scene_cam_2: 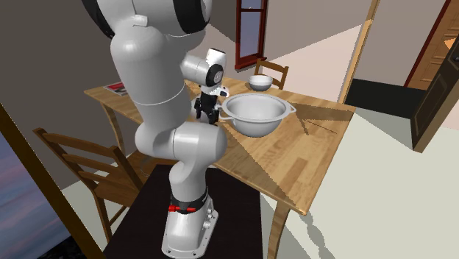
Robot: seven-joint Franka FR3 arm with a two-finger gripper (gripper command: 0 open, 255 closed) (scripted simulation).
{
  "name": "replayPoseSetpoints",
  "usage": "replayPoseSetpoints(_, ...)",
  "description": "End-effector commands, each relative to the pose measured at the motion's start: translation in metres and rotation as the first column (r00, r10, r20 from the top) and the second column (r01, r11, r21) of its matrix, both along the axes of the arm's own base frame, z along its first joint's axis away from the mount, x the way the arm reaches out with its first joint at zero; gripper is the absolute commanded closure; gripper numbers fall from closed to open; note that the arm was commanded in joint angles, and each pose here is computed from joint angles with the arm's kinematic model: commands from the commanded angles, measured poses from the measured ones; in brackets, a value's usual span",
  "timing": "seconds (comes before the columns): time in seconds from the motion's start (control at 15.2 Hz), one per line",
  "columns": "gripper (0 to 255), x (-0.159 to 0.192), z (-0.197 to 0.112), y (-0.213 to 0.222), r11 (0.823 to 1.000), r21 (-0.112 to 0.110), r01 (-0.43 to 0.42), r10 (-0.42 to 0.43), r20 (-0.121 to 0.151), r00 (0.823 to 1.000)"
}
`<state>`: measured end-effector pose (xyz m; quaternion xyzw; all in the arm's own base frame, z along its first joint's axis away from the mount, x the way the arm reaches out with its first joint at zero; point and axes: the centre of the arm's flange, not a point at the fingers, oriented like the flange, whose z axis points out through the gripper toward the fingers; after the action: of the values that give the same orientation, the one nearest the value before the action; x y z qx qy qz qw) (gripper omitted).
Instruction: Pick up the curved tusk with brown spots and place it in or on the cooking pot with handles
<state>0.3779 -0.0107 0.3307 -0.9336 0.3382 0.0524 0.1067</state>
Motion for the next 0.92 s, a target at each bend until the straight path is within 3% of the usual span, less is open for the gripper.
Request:
replayPoseSetpoints(0.0, 0, 0.0, -0.025, -0.009, 0.978, -0.1, -0.185, 0.186, -0.006, 0.983)
replayPoseSetpoints(0.2, 0, -0.001, -0.044, -0.006, 0.978, -0.1, -0.185, 0.186, -0.006, 0.983)
replayPoseSetpoints(0.73, 0, -0.001, -0.044, -0.006, 0.978, -0.1, -0.185, 0.186, -0.006, 0.983)
replayPoseSetpoints(0.79, 255, 0.0, -0.044, -0.009, 0.978, -0.1, -0.186, 0.186, -0.006, 0.983)
replayPoseSetpoints(0.86, 255, -0.002, -0.048, -0.008, 0.977, -0.099, -0.186, 0.187, -0.006, 0.982)
